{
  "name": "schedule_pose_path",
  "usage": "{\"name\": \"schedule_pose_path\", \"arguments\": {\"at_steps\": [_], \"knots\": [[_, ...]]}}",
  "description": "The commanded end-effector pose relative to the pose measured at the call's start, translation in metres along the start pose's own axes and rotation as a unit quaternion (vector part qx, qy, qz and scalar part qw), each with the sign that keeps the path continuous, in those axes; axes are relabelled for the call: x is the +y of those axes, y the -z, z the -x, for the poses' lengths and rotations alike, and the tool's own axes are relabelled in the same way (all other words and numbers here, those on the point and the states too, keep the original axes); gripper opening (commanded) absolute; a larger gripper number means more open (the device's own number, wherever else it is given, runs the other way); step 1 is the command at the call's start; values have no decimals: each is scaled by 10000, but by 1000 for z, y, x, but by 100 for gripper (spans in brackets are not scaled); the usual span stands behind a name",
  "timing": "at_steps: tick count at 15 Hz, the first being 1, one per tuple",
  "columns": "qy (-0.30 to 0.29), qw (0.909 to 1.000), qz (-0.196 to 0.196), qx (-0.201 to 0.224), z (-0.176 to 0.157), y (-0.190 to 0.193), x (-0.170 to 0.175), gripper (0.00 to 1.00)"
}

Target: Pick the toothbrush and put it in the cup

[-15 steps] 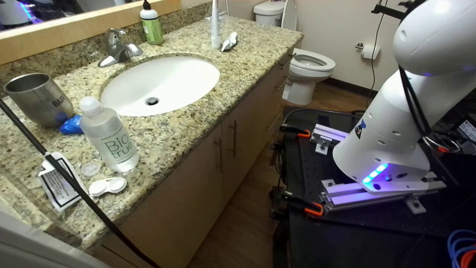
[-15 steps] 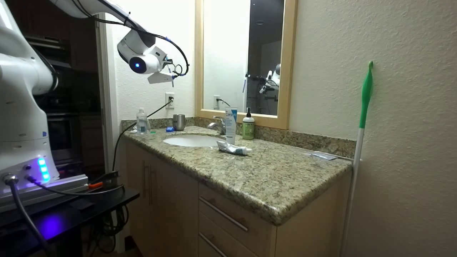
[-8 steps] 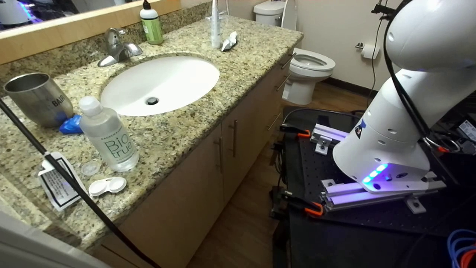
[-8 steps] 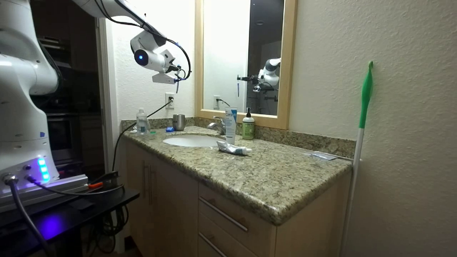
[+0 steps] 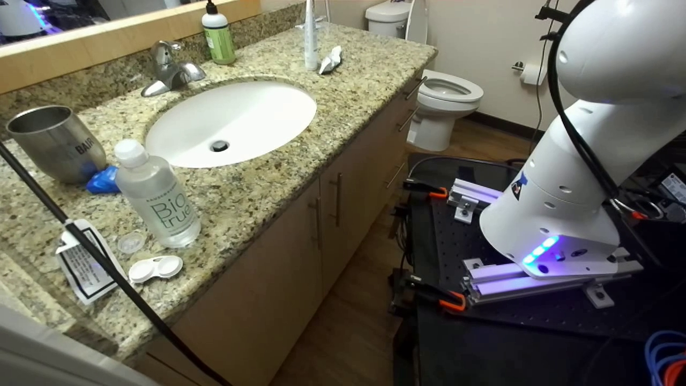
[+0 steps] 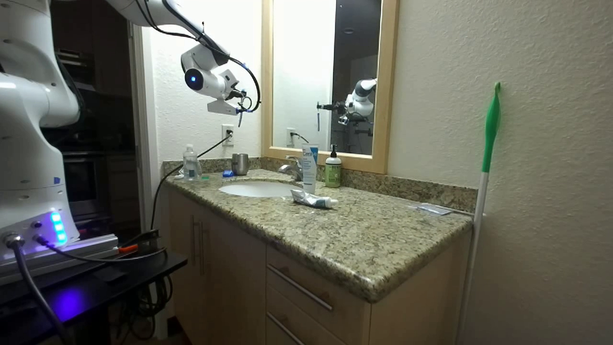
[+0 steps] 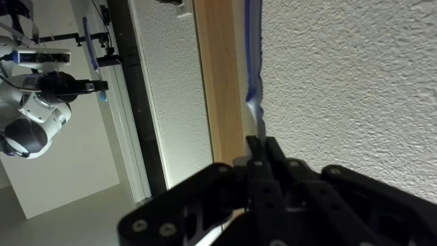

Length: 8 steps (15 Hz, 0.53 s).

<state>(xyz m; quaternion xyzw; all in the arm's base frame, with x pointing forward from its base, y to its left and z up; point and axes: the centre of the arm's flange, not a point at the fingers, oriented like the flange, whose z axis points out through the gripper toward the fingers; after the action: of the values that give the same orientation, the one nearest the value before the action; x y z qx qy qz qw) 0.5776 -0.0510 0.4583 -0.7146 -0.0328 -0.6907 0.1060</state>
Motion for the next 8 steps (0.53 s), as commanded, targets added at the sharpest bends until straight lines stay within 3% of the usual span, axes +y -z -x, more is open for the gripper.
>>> {"name": "schedule_pose_path", "arguments": {"at_steps": [1, 2, 3, 7, 8], "knots": [[364, 9992, -94, 151, 42, -31, -21, 1], [333, 9992, -76, 211, 43, -33, -30, 1], [76, 9998, -150, 96, 8, 2, -6, 6], [238, 9994, -207, 125, 4, 7, -18, 6], [278, 9995, -139, 75, 16, 0, -22, 1]]}}
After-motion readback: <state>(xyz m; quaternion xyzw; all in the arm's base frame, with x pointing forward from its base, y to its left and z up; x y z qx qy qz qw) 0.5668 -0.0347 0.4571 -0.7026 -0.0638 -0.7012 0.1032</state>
